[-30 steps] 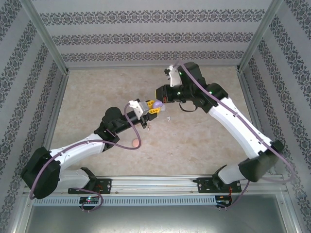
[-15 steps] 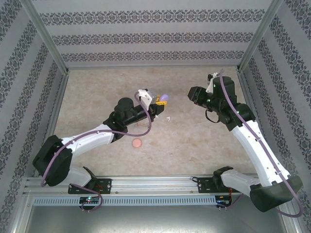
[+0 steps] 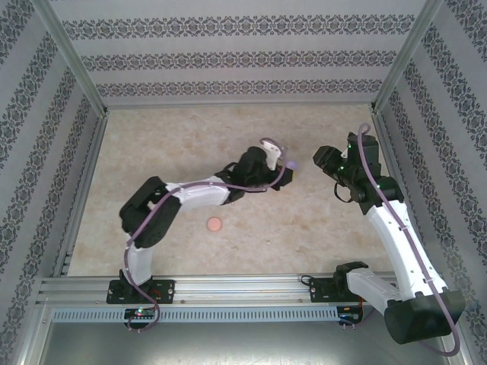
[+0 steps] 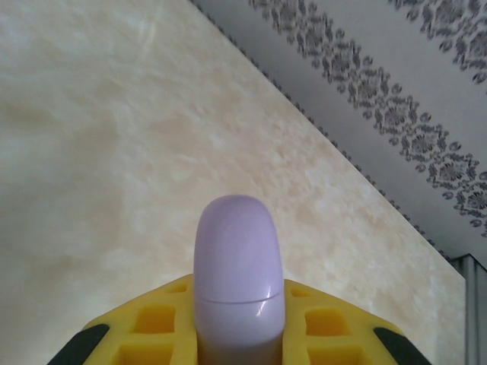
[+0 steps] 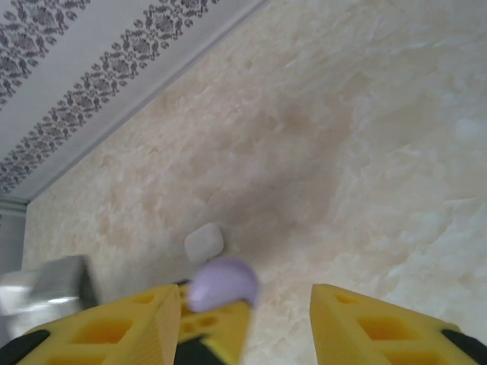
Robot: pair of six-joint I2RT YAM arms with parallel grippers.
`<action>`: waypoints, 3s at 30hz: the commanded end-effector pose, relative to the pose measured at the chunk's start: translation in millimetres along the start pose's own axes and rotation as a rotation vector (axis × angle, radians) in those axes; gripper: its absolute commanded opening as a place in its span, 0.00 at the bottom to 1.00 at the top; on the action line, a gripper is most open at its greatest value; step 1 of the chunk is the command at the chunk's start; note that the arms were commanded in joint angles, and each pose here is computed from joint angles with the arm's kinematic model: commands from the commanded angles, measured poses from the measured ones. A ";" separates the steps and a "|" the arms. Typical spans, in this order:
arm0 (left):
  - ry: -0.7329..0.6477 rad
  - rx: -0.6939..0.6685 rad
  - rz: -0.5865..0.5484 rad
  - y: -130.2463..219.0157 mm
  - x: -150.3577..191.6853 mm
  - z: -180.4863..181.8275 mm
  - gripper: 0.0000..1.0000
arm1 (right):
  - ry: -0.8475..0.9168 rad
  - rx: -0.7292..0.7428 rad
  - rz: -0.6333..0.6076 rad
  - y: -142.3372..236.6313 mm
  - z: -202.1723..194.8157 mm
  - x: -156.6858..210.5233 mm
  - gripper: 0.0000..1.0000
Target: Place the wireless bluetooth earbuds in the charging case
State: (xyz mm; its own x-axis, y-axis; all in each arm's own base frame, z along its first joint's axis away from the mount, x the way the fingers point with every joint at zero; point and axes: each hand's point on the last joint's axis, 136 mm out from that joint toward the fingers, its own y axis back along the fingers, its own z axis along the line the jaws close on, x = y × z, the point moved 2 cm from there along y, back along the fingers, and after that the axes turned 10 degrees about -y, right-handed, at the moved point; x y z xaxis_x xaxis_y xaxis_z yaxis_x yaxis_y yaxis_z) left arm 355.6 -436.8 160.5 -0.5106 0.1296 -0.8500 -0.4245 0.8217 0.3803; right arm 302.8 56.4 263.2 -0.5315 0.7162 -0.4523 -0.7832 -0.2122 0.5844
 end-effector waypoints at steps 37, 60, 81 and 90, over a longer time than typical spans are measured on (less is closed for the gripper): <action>0.224 -0.244 0.355 -100.7 70.5 1.6 0.46 | -0.060 0.001 -0.054 3.7 -4.8 -18.3 0.55; -0.134 -0.434 0.031 63.6 -70.9 -10.3 0.55 | 0.001 -0.005 0.016 6.3 4.6 -6.3 0.63; 0.132 -0.817 -0.128 268.1 11.6 124.3 0.76 | 0.225 0.113 0.287 -60.2 5.9 137.2 0.64; 0.276 -0.753 -0.032 259.4 75.1 134.7 0.83 | 0.237 0.144 0.325 -67.2 -4.6 157.7 0.64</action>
State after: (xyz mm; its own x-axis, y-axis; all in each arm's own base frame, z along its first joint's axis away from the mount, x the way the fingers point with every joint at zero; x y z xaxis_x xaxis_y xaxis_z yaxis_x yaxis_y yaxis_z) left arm 312.7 -133.7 154.1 -0.6025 -0.0392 -0.7972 -0.7919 0.1541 0.5909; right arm 271.0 177.0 158.8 -0.8227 0.4383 -0.3619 -0.5164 -0.3104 0.7981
